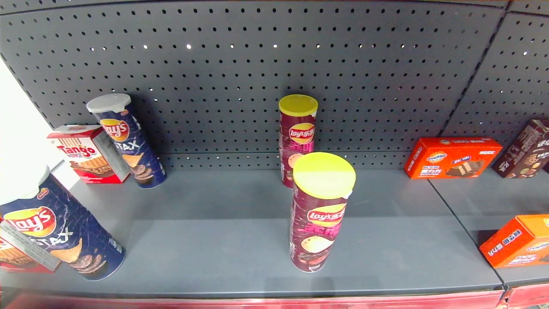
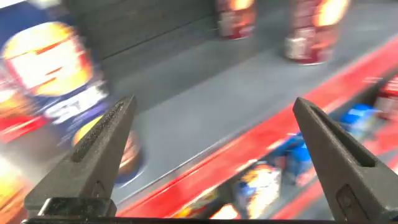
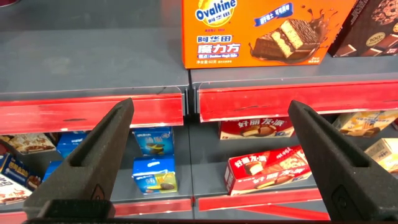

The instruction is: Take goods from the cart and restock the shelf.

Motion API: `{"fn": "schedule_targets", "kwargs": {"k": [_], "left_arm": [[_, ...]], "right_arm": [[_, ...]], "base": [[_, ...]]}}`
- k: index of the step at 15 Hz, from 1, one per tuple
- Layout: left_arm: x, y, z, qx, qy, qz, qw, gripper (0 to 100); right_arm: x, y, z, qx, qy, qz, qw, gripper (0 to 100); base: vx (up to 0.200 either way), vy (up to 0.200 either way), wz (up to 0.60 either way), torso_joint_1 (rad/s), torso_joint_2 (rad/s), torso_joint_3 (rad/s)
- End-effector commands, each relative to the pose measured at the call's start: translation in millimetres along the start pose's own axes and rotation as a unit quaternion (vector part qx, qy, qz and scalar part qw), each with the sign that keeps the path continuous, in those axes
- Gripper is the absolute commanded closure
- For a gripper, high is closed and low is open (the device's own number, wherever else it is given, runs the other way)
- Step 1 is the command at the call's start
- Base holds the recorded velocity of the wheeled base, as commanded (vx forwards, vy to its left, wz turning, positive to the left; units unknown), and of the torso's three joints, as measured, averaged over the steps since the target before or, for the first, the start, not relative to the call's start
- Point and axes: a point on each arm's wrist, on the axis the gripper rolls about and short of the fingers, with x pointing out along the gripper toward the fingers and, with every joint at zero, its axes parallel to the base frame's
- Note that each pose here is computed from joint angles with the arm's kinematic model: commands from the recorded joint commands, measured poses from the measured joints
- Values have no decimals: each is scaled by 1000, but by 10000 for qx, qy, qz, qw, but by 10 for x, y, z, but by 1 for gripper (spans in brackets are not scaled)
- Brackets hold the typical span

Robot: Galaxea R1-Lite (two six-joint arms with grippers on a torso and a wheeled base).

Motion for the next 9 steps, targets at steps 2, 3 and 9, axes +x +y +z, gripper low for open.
{"fn": "schedule_targets", "kwargs": {"k": [2,3,9], "left_arm": [[-71,-22,-105,104,515,807,9954,0],[-109,-42,-164,107,725,949,9928,0],[-250,-136,-334,130,1244,1853,9747,0]], "right_arm": [[1,0,1,1,7,-3,10000,0],[1,0,1,1,7,-3,10000,0],[0,0,0,2,-1,-3,10000,0]], "base": [[0,0,0,0,0,0],[0,0,0,0,0,0],[0,0,0,0,0,0]]}}
